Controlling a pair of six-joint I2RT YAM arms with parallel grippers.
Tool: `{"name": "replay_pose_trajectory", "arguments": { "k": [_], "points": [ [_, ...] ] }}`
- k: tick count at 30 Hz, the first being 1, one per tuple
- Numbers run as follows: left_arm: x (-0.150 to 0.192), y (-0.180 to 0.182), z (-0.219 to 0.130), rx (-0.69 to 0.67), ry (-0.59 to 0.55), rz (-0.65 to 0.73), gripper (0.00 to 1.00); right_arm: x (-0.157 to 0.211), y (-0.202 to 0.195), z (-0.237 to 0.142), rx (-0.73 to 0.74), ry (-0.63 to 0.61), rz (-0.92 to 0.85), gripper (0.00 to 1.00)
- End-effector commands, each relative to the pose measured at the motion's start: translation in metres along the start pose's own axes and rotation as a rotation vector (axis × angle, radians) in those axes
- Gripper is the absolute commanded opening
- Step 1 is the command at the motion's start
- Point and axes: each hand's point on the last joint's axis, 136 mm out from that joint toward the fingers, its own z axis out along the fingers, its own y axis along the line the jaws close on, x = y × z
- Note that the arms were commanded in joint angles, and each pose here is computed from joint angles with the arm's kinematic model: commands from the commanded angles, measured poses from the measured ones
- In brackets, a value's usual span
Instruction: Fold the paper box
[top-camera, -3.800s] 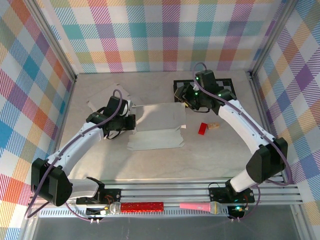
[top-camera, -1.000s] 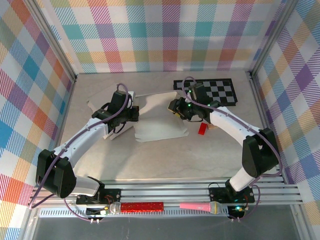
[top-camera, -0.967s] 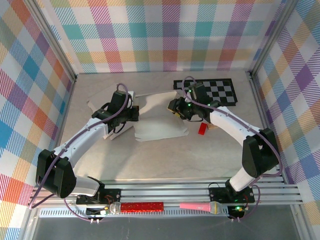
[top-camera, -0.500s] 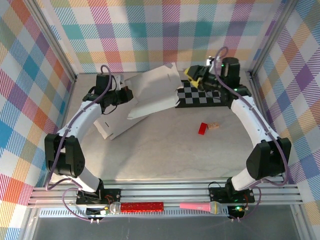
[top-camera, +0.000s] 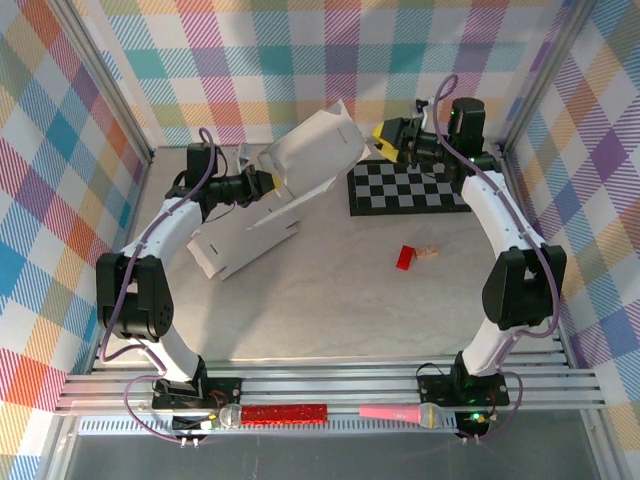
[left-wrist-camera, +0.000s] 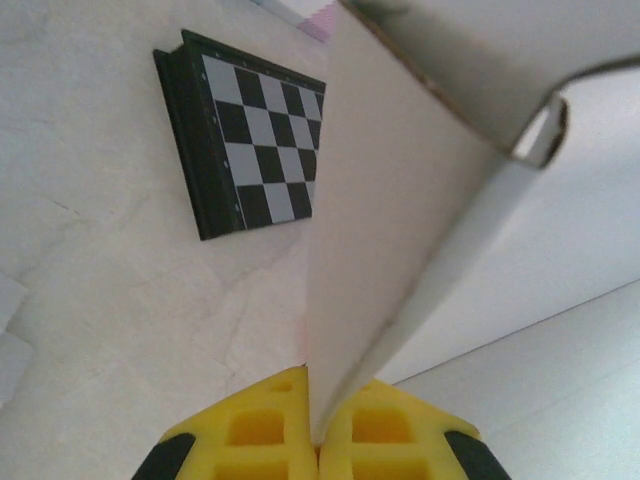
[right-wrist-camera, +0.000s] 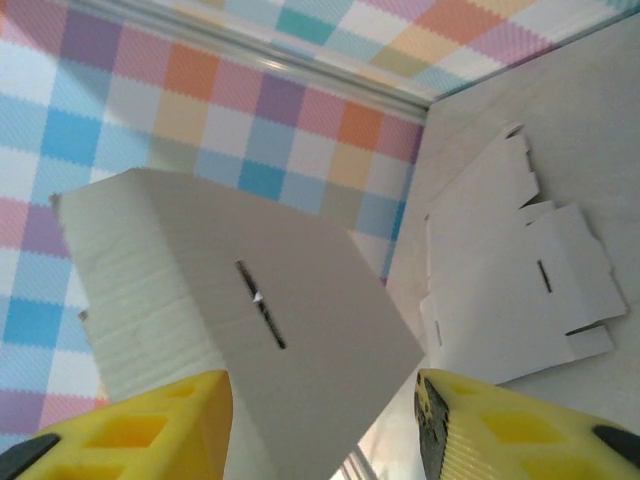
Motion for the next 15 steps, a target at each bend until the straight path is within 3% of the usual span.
{"name": "replay_pose_trajectory", "arguments": {
  "k": [1,15],
  "points": [
    [0.008,-0.009,-0.003,0.046,0.045,0.001,0.00,0.008,0.035,0.000,-0.108,0.067,-0.113,0.51],
    [0.024,-0.009,0.003,-0.005,0.110,0.027,0.00,0.024,0.044,0.018,-0.099,0.121,-0.180,0.52]
  ]
}}
